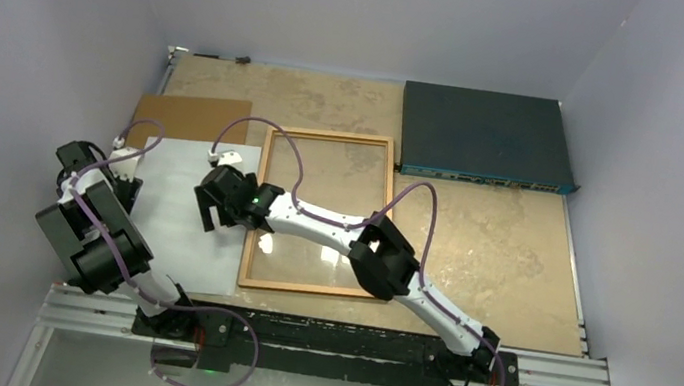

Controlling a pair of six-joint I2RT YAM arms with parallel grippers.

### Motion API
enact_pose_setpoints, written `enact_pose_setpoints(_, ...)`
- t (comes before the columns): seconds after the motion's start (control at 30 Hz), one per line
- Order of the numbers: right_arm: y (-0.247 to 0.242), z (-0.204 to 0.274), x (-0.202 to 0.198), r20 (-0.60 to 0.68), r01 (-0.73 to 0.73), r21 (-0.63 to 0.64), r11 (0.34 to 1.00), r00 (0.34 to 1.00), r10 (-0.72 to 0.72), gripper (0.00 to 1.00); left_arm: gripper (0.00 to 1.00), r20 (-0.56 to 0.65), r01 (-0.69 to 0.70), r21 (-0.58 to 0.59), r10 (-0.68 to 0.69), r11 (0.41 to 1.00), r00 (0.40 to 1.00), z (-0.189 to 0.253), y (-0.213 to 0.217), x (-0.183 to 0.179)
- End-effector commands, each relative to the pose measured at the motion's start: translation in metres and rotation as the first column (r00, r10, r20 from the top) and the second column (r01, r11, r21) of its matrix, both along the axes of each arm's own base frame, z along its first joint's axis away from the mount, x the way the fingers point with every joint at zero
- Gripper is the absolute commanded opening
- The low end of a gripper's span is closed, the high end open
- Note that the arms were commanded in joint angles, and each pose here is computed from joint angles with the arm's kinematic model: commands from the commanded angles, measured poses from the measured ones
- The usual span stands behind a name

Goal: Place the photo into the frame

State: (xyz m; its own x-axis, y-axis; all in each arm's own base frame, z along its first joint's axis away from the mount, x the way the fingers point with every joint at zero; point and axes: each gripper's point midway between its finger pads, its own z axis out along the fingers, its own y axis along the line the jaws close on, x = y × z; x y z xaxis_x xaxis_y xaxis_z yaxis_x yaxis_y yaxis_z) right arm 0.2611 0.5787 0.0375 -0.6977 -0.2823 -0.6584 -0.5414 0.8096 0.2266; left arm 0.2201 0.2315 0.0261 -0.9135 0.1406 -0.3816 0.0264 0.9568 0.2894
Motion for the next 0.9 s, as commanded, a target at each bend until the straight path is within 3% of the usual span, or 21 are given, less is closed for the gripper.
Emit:
enact_pose_setpoints(0.0,-0.011,0.005,-0.012,-0.052,0.002,-0.018,1.000,0.999,-0.003,0.94,0.56,-0.027,0.013,-0.159,-0.017,0.987,0.999,-0.010,-0.021,0.000)
enact_pose_setpoints(0.33,-0.013,0.002,-0.018,-0.090,0.003,0.011,1.000,0.996,-0.002,0.94,0.61,-0.085,0.052,-0.334,-0.085,0.941,0.993,-0.002,-0.049,-0.026)
enact_pose_setpoints(0.57,-0.009,0.002,-0.024,-0.118,-0.008,0.042,0.999,0.993,0.013,0.93,0.61,-0.121,0.010,-0.325,-0.052,0.946,0.991,0.014,-0.048,-0.070)
enact_pose_setpoints(0.73,-0.009,0.000,-0.025,-0.124,-0.012,0.050,0.999,0.992,0.018,0.92,0.64,-0.130,-0.061,-0.343,0.017,0.937,0.991,0.001,-0.028,-0.086)
enact_pose_setpoints(0.87,-0.008,0.001,-0.024,-0.119,-0.008,0.059,0.998,0.993,0.015,0.91,0.79,-0.103,-0.054,-0.458,0.008,0.887,0.995,-0.009,-0.037,-0.077)
